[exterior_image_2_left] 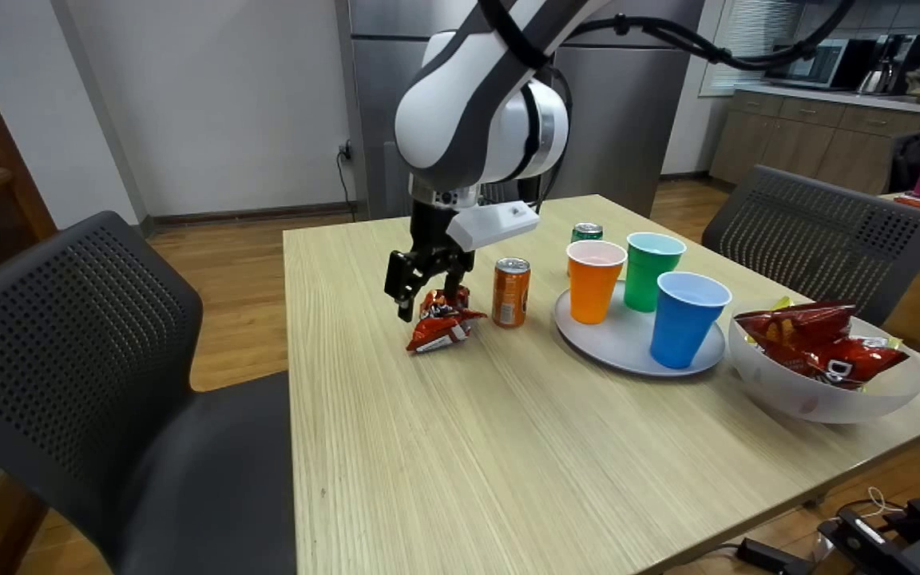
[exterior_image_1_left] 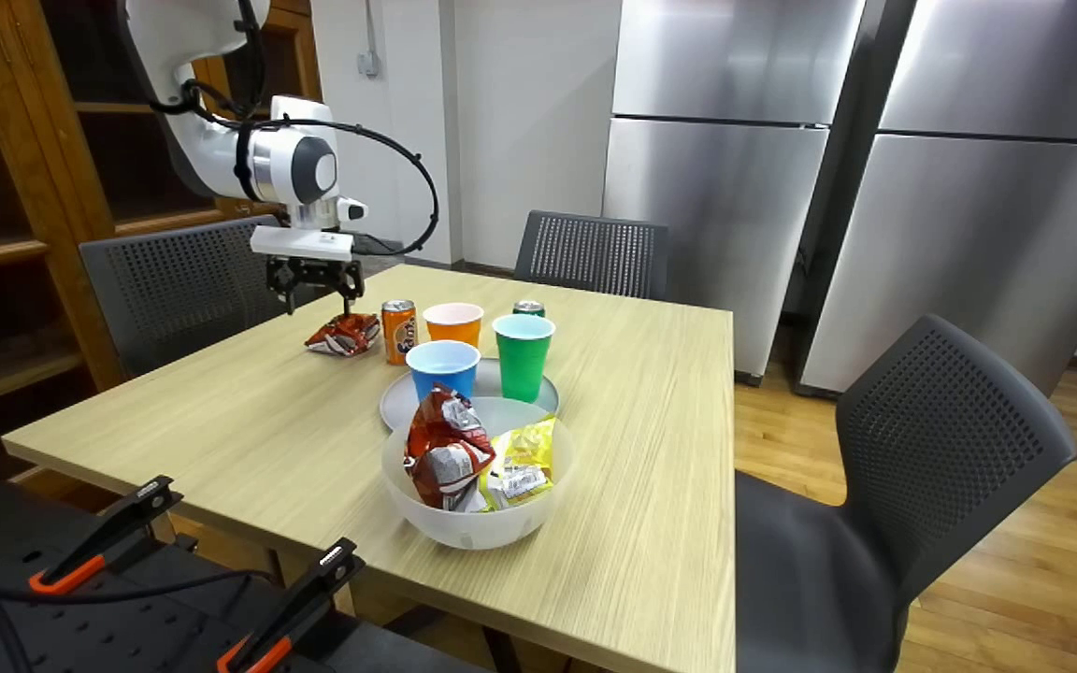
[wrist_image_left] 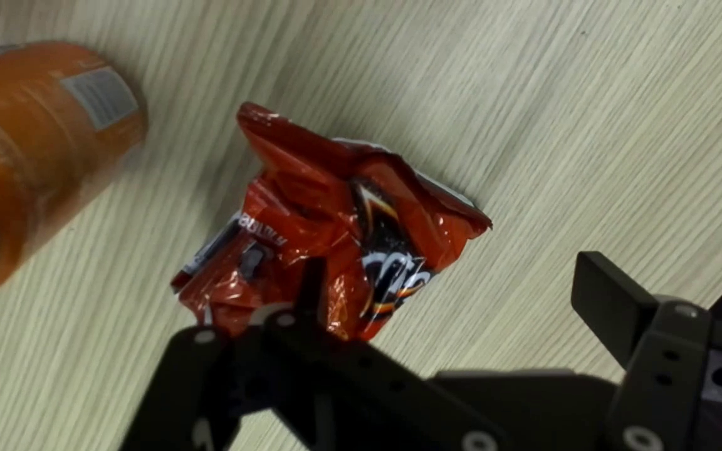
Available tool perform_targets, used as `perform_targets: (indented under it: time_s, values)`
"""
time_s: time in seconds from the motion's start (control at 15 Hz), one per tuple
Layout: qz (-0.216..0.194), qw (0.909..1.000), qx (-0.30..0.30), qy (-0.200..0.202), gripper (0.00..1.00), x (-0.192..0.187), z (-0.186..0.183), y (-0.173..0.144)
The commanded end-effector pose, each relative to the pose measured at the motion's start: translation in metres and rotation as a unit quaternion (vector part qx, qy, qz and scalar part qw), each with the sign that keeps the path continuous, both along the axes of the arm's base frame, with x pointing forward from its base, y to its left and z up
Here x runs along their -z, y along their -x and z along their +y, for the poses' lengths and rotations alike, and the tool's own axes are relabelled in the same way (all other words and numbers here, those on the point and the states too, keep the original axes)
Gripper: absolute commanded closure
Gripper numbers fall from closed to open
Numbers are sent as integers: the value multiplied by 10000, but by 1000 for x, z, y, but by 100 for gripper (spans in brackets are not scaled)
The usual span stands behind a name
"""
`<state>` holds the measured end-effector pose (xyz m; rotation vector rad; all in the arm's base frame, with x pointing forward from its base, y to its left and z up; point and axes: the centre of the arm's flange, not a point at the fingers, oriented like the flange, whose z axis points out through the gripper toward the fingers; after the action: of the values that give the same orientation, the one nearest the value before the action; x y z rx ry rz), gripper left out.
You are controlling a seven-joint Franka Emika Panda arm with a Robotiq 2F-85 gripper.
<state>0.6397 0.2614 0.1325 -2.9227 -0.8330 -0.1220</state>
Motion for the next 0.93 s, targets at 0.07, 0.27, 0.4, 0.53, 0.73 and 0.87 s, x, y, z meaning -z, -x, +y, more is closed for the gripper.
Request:
perform_targets:
  time_s: [0.07, 0.27, 0.4, 0.53, 0.73, 0.87]
  values:
    - [36, 9997, 246, -64, 0, 11, 2, -10]
    - [70, 9995, 300, -73, 0, 15, 0, -10]
    - [73, 9994, 320, -84, 0, 16, -1, -10]
    - [73, 9994, 337, -91, 0, 16, -1, -11]
    - [65, 9993, 350, -89, 0, 15, -2, -11]
    - [56, 9993, 356, -85, 0, 14, -3, -11]
